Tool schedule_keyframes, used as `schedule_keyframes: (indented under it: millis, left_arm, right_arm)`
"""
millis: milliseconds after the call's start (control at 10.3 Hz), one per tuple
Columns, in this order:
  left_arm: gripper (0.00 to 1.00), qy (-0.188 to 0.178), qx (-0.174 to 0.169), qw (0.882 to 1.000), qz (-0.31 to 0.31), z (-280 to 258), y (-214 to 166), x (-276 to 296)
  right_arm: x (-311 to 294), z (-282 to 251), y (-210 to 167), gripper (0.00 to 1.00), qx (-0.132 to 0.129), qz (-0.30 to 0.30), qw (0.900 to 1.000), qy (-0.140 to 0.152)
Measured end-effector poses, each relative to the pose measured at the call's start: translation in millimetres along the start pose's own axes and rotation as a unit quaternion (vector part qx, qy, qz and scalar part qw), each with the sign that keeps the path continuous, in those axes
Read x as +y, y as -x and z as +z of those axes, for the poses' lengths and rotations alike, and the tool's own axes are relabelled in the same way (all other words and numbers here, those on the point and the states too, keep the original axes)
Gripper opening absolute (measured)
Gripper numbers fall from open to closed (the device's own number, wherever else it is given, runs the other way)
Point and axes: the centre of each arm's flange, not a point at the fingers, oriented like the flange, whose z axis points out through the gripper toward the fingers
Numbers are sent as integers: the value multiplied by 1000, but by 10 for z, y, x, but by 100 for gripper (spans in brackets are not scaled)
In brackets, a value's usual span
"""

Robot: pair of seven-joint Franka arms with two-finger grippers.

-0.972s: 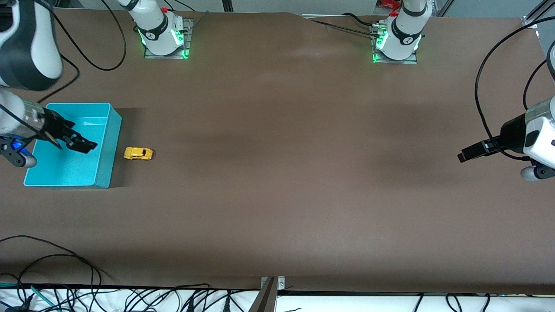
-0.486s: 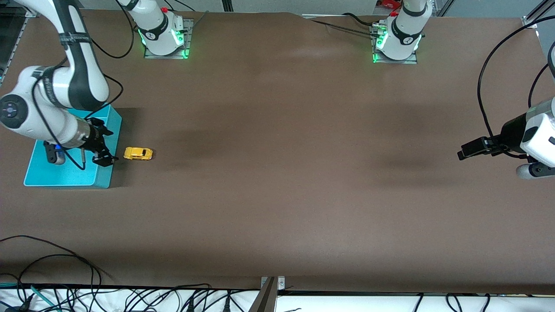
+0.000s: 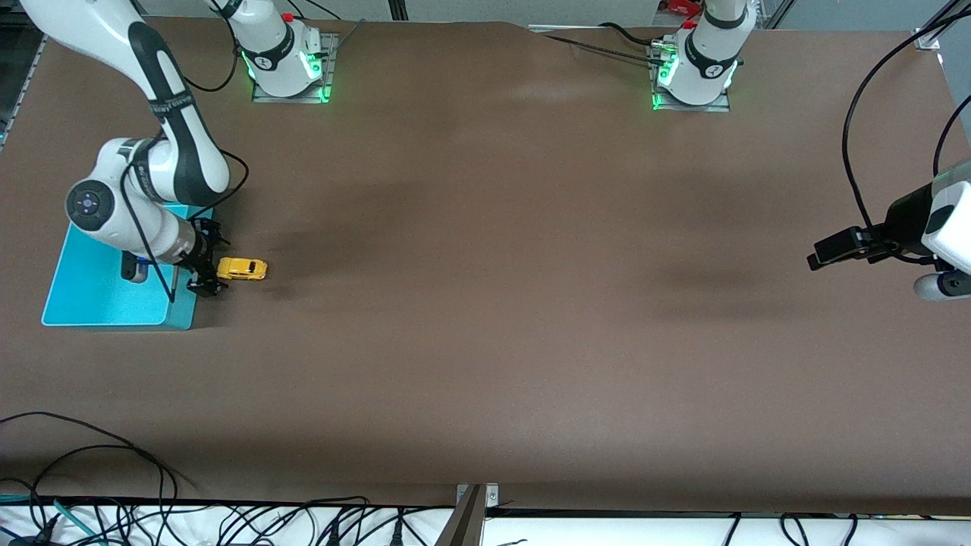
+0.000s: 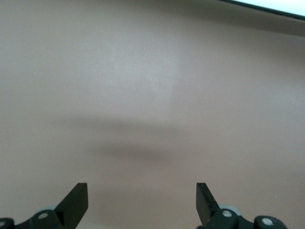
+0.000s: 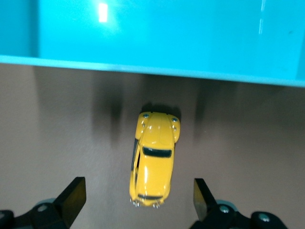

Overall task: Wind up and store yellow beetle car
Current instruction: 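Reach the right gripper to the car beside the box and grasp it, then lift the car with the right gripper over the teal box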

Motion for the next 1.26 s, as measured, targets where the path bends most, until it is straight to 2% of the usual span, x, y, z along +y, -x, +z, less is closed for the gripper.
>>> schedule_keyframes:
  millis: [292, 583, 681, 875, 1264]
  left_arm:
    - [100, 0, -2, 1000, 0, 10, 3, 0]
    - [100, 0, -2, 1000, 0, 13, 4, 1]
    - [100, 0, -3, 1000, 0, 13, 4, 3]
    - [100, 1, -3, 1000, 2, 13, 9, 23]
    - [100, 2, -2, 1000, 11, -17, 52, 138]
  right_arm:
    - [43, 261, 9, 100, 1, 7, 1000, 6]
    - [129, 375, 16, 93, 1, 14, 1000, 9]
    - [130, 375, 16, 80, 1, 19, 1000, 9]
    - [115, 354, 16, 46, 1, 42, 999, 3]
    - [-40, -45, 68, 45, -1, 64, 998, -24]
